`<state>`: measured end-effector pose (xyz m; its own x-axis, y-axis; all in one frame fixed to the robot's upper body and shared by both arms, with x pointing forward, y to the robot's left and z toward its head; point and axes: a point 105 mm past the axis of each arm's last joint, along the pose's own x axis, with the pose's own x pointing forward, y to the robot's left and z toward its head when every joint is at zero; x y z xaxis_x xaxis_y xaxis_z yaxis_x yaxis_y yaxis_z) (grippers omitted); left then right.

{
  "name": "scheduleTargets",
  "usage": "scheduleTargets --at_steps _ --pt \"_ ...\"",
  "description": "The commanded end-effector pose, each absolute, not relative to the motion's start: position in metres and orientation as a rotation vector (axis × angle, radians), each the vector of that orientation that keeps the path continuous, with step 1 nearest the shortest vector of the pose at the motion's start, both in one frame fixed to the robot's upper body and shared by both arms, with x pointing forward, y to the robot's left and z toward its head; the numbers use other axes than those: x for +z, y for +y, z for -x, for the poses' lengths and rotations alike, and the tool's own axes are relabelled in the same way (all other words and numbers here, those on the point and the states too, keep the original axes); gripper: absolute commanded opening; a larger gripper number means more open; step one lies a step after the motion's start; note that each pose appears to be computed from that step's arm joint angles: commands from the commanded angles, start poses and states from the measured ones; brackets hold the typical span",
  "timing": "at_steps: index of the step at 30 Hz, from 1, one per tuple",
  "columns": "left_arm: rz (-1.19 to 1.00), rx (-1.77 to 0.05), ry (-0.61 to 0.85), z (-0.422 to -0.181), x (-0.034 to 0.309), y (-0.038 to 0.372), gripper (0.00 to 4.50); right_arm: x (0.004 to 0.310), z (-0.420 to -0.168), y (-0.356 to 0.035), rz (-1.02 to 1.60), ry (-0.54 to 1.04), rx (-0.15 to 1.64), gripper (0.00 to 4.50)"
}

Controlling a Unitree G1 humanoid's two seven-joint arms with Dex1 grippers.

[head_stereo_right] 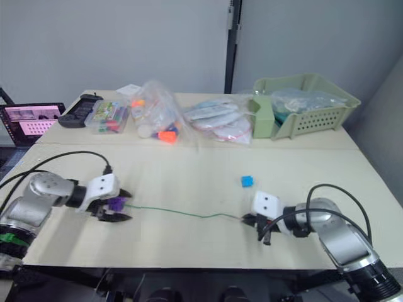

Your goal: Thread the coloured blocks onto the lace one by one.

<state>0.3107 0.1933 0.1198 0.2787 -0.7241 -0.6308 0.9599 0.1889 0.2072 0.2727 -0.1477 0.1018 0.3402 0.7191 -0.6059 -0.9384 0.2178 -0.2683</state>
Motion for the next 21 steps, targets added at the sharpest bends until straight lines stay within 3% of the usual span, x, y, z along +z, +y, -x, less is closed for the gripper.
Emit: scheduleTargets --at_steps 1,9,18,21 --pt "-0.566 -1.359 0.338 -0.301 0.141 0.145 4.27 0.107 -0.274 -0.134 0.698 0.371 1.211 0.0" --pt "-0.521 -1.469 0.172 -0.29 0.116 0.041 4.27 0.101 -0.273 -0.108 0.692 0.402 1.27 0.0" --pt "-0.586 -1.493 0.151 -0.29 0.101 0.02 4.27 0.104 -0.277 -0.104 0.696 0.4 1.266 0.0" --pt "-0.591 -1.476 0.146 -0.295 0.102 0.021 3.47 0.105 -0.277 -0.103 0.695 0.397 1.268 0.0"
